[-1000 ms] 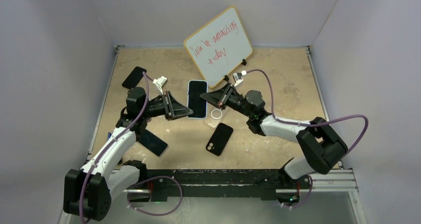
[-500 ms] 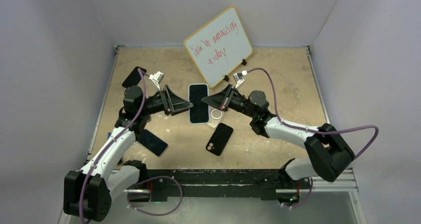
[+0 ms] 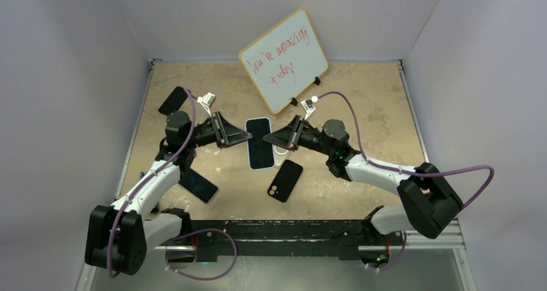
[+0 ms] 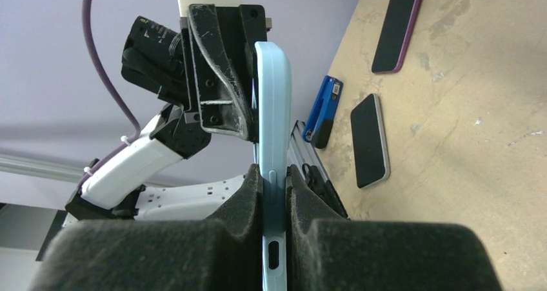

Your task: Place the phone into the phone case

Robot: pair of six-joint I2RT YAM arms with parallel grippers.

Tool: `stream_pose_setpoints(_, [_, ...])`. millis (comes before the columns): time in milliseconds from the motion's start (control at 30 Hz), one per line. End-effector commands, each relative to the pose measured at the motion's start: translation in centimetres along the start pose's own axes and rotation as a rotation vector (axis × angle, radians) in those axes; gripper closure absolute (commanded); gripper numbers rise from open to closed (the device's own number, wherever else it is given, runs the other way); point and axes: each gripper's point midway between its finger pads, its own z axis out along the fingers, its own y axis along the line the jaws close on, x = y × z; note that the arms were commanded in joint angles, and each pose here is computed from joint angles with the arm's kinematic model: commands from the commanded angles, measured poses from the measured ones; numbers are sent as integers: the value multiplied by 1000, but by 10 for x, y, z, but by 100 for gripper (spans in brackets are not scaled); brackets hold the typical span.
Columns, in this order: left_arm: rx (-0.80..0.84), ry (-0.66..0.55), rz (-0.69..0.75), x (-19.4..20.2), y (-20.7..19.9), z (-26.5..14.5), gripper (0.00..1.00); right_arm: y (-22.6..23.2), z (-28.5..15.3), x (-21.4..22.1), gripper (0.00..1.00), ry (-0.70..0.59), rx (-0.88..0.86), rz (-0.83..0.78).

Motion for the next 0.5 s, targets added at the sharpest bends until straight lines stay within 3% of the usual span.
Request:
stream_pose_setpoints(0, [26,-35,57,-4,3,0,99,19,-5,-3,100,-9,-68,-57])
stream_pose_setpoints(67, [15,-40,52,-3,8,1,100,17,-3,-4,98,-4,-50,-68])
stream_pose_setpoints(200, [-12,-41,53,-2,16,1,100,10,-1,-3,73,10,-11,-61])
stream_pose_setpoints(267, [-22,-41,57,-3,18,1,100,12,1,-5,68,5,-21,-52])
stream_pose_setpoints(367, [-33,-33,55,-1,20,1,100,11,3,-5,73,4,-28,-40])
stream_pose_setpoints(467, [-30,-32,63,-2,17,0,100,-1,2,-3,94,3,13,-12])
